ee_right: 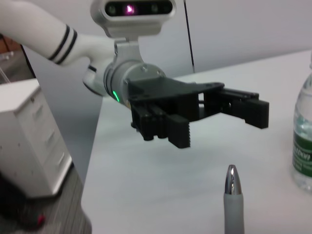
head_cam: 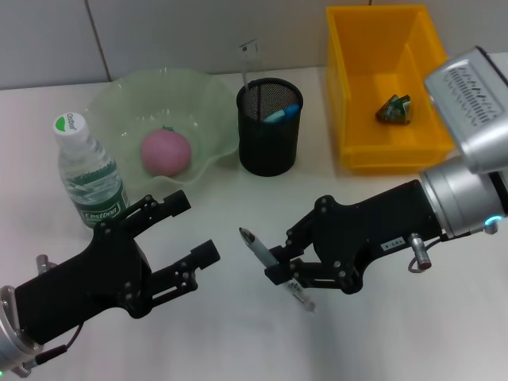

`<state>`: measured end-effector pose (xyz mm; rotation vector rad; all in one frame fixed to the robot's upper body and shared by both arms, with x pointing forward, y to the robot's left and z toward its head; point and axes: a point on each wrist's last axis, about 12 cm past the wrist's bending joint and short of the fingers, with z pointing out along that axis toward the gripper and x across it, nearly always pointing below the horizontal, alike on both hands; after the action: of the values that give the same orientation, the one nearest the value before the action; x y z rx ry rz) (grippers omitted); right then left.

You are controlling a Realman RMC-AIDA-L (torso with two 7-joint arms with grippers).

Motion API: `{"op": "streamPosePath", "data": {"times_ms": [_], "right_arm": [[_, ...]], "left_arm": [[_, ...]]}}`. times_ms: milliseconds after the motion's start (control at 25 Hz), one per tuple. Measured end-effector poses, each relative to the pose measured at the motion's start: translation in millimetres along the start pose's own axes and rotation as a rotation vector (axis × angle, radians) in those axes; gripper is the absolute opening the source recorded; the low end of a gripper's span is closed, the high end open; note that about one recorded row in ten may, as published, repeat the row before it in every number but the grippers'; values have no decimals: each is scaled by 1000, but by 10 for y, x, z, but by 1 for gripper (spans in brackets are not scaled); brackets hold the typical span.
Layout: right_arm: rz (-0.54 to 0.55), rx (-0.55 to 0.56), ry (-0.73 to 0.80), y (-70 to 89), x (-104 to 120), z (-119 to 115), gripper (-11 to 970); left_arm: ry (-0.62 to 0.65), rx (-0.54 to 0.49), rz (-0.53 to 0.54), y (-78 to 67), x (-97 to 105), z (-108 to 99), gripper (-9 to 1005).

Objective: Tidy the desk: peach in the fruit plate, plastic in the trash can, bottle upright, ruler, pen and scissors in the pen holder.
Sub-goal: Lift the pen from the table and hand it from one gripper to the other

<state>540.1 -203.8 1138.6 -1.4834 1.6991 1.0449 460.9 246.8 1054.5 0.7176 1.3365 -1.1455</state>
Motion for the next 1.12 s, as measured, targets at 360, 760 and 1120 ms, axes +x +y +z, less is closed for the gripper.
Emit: {"op": "streamPosePath", "data": {"times_ms": [360,760,1120], "right_arm": [[-20,9,-121,-8,27,-5,130],[-26,17,-150,-105,-13,173,131],[-35,16,-173,-158,-33,286,131]], "left_arm": [[19,-3,-50,44,35,74,797],[3,28,-69,27,13,124,797],[2,34,-88,50,-2,162,797]]}}
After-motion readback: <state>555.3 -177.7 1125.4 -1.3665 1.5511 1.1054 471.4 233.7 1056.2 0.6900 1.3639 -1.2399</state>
